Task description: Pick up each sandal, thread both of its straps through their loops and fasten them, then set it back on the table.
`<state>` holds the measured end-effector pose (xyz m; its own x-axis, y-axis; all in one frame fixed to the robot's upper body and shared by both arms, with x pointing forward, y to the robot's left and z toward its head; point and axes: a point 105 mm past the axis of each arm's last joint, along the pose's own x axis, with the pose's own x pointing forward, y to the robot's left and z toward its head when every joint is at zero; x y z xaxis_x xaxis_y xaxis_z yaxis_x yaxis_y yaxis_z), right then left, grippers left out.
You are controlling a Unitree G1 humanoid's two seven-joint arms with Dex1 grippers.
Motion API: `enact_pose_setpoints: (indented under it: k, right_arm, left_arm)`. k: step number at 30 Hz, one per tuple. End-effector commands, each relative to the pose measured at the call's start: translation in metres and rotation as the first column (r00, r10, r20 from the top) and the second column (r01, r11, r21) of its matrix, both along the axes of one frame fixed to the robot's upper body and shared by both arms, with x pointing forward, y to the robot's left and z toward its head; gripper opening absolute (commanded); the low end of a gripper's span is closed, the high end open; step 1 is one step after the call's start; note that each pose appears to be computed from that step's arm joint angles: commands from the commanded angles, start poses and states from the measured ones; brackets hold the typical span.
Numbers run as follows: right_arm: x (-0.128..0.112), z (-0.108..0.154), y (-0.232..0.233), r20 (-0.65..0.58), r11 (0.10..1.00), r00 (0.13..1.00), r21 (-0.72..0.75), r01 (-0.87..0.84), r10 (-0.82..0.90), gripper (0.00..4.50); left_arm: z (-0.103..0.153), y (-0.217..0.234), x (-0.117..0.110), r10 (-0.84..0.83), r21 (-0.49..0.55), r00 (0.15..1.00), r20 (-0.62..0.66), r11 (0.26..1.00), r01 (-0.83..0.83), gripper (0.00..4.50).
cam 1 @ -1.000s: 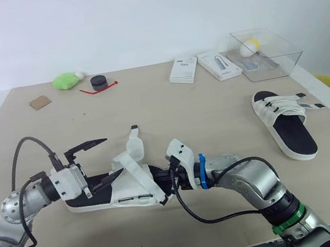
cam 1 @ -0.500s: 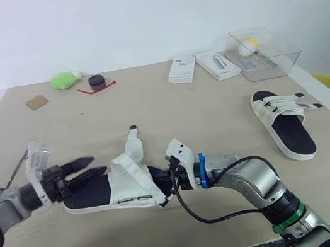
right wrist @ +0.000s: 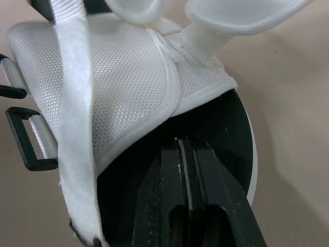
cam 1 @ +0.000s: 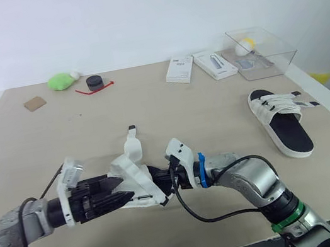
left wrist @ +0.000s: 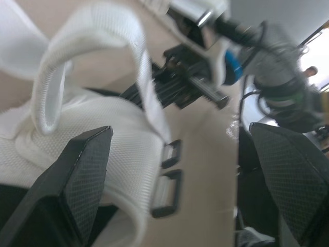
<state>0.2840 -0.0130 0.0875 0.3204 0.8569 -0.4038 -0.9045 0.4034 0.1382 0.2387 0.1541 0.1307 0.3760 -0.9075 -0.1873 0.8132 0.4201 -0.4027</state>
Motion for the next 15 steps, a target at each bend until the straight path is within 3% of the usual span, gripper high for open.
enact_pose_setpoints:
  k: [1,6,9,15]
  right_arm:
    - [0.002,-0.013,-0.008,-0.030,0.998,0.999,-0.054,0.043,-0.045,0.00]
    - [0.002,-0.013,-0.008,-0.029,0.998,0.998,-0.053,0.046,-0.047,0.00]
    - [0.003,-0.012,-0.008,-0.028,0.997,0.998,-0.051,0.050,-0.052,0.00]
    - [0.002,-0.012,-0.007,-0.030,0.998,0.998,-0.049,0.049,-0.051,0.00]
  left_arm:
    - [0.003,-0.012,0.011,0.012,0.029,0.996,0.092,0.999,-0.015,4.40]
    - [0.013,-0.031,0.000,-0.075,-0.073,0.996,0.048,0.994,0.078,4.40]
    - [0.009,-0.037,-0.023,-0.196,-0.044,0.980,-0.028,0.980,0.195,4.40]
    - [0.007,-0.033,-0.021,-0.192,0.010,0.981,-0.025,0.981,0.192,4.40]
